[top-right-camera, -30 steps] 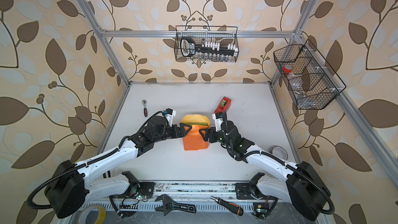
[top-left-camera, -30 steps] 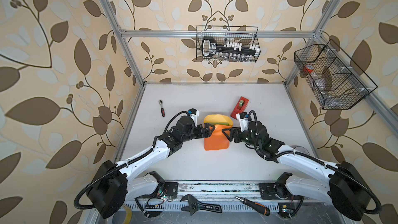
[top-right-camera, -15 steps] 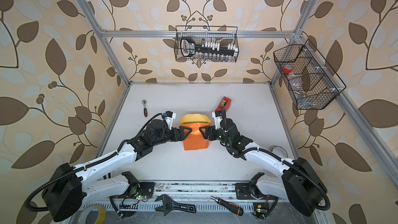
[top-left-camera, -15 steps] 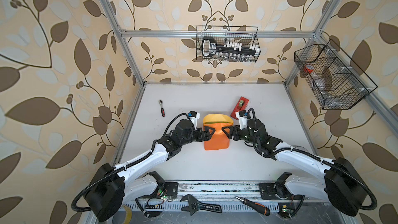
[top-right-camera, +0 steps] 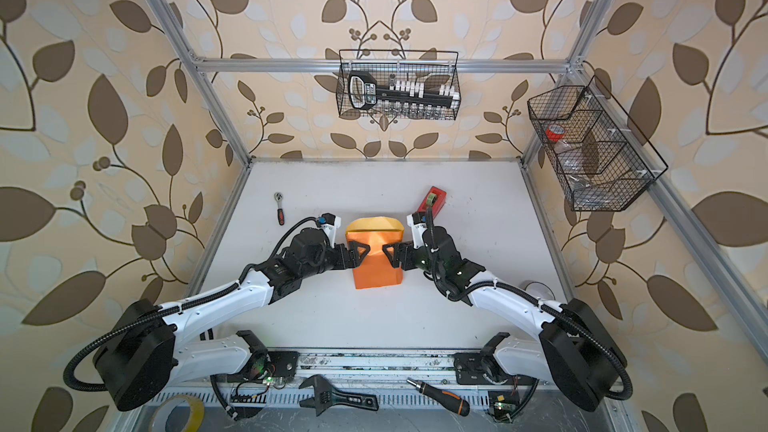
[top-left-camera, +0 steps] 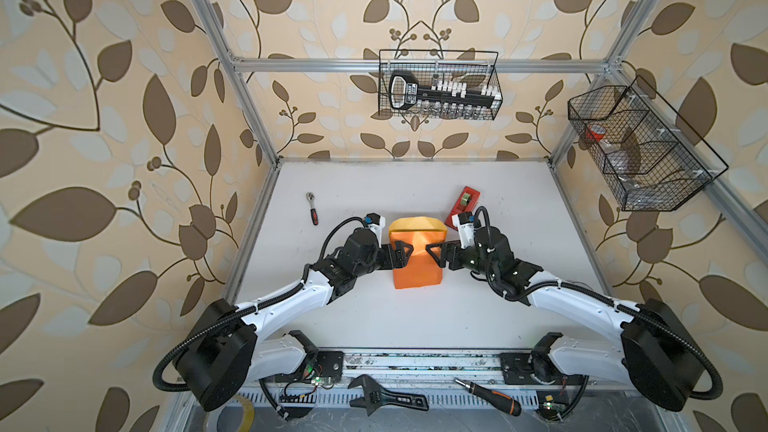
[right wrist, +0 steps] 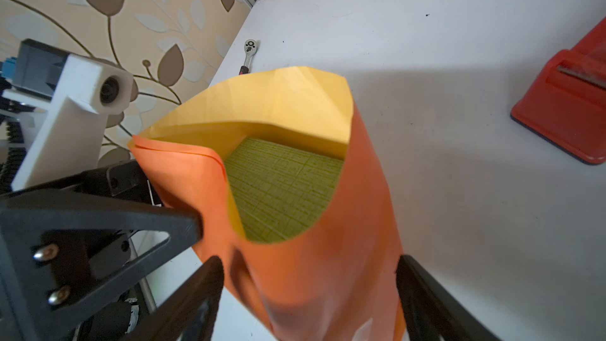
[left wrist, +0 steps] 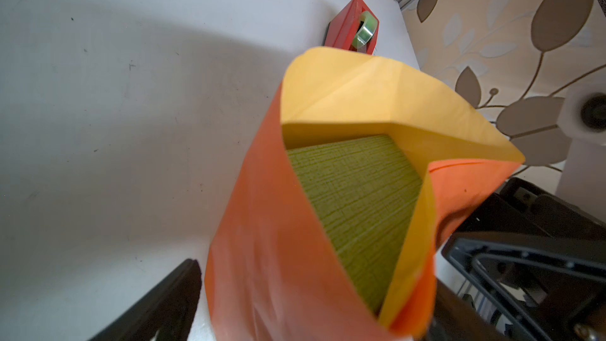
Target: Wrap the gift box in paper
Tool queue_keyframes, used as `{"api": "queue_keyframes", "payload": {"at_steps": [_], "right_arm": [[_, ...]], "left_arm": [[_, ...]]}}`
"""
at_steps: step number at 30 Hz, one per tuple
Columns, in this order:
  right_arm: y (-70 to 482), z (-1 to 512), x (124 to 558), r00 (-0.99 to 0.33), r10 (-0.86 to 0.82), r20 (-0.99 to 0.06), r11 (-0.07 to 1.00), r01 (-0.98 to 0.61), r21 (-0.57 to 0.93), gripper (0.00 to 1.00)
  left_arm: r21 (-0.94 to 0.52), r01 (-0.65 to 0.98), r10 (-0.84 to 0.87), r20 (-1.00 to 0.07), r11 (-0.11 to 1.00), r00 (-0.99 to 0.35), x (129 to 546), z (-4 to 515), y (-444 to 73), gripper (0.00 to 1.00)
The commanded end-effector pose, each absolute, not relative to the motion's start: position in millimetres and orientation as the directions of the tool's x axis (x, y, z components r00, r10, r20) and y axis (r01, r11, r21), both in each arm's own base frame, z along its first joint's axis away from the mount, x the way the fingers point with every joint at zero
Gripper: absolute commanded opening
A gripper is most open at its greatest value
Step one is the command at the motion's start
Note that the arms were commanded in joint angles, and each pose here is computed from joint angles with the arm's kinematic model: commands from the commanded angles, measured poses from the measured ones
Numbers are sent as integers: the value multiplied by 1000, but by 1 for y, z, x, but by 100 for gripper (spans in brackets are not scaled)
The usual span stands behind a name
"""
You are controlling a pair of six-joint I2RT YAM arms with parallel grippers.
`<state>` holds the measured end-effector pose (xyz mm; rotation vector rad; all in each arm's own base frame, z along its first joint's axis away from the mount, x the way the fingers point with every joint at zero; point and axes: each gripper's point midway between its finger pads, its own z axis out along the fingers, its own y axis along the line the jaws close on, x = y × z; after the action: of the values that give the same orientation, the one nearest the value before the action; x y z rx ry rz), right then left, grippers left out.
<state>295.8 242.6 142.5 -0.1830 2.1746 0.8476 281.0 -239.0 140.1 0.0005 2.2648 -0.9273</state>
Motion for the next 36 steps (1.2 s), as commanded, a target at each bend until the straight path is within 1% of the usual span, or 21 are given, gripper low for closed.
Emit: {"api": "queue_keyframes", "payload": {"at_steps": [1,4,8,13,14,18,20,23,28,29,31,36], "right_arm": [[241,140,306,-677,121,-726,795,-371,479,82],[236,124,305,-694,106,-712,815,-349,462,78],[234,108,293,-718,93,-690,811,-347,471,75],[231,105,283,-722,95,-685,798,-356,486,74],[231,108,283,-720,97,-687,793,-361,491,74],[220,131,293,-701,158,-696,769,-354,532,81],[218,143,302,-682,185,-707,768,-349,537,87],[224,147,321,-689,198,-697,775,-325,542,91],[227,139,366,-696,247,-674,798,-249,549,93],[227,135,376,-699,255,-668,804,-231,548,93],[227,126,393,-707,265,-656,814,-201,545,94],[243,102,424,-751,255,-609,808,-180,561,95]], "left_arm": [[-644,257,-264,-597,720,-757,283,147,-245,96],[-643,258,-271,-605,721,-748,286,155,-245,97],[-618,222,-299,-624,754,-722,294,163,-236,97],[-585,222,-274,-639,781,-719,304,158,-239,98],[-585,218,-276,-637,781,-720,304,157,-237,99],[-623,206,-305,-611,754,-730,302,162,-231,99],[-632,183,-334,-607,753,-721,307,167,-224,99],[-659,135,-364,-561,740,-743,323,165,-220,99],[-700,67,-404,-486,711,-775,364,157,-218,99],[-697,40,-403,-460,716,-791,374,144,-218,99],[-699,30,-396,-439,715,-806,391,138,-223,99],[-715,-2,-396,-385,699,-834,422,122,-232,99]]}}
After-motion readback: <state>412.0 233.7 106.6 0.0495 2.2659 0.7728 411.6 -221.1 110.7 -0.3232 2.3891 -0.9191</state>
